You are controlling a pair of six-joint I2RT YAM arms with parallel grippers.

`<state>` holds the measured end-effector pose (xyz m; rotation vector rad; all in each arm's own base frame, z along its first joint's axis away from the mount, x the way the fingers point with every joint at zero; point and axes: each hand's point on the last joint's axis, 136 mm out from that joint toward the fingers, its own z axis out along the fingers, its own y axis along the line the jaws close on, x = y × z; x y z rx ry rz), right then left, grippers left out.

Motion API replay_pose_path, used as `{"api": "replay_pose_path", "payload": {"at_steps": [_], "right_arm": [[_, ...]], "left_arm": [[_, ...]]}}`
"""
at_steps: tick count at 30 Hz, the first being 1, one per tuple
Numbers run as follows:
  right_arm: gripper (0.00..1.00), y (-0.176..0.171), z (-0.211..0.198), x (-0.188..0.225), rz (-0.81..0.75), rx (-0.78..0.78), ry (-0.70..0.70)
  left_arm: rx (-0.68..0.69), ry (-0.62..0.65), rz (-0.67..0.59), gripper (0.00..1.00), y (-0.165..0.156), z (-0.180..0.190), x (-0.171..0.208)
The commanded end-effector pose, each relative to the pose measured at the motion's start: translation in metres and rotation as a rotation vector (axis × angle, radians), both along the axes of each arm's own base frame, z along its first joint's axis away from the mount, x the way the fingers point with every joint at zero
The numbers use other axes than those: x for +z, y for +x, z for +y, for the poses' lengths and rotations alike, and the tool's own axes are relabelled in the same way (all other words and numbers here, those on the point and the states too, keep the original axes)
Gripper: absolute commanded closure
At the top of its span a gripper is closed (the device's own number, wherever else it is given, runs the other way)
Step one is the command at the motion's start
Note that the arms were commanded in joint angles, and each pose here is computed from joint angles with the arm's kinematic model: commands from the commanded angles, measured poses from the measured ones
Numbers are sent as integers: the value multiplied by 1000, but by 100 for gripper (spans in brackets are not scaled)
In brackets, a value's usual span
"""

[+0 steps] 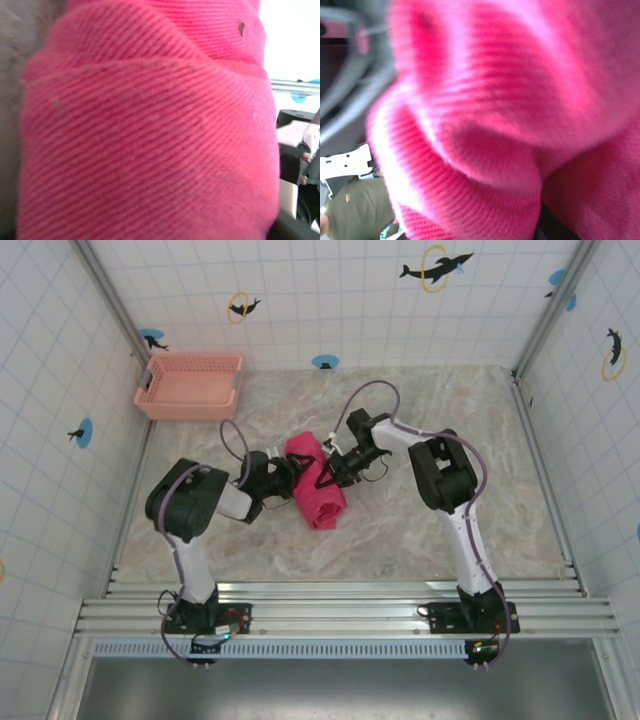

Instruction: Roll up the long pants

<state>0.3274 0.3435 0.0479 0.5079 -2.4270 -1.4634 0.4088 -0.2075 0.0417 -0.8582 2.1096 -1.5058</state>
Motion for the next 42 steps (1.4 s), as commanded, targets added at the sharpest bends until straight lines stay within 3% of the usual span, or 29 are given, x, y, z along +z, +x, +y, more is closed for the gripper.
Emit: {"api": "replay_pose_path", "payload": {"at_steps": [1,2,6,13,20,27,34,42], "right_arm": [[77,-26,-18,-72,95,23,-256],[77,-22,-19,-69,88,15,-253],[73,-4,-30,-51,56,-31,-239],[44,21,-109,-14,1,-172,-271],[42,7,-190,-14,28,-298,-316],[42,-18,-205,-26,58,-323,-316],[44,-27,-197,-24,71,-311,-293],[46,-36,-181,-11,67,-277,-269]], "left_arm": [[-140,-214,-173,86,3,-61,47],[-153,-213,-183,100,3,-66,48],[-170,-235,-232,100,19,-68,65],[-58,-252,-395,100,94,-30,130],[64,-214,-634,100,176,24,253],[283,-180,-785,100,220,122,334],[523,-104,-841,100,229,241,350],[744,-13,-816,100,230,342,300]]}}
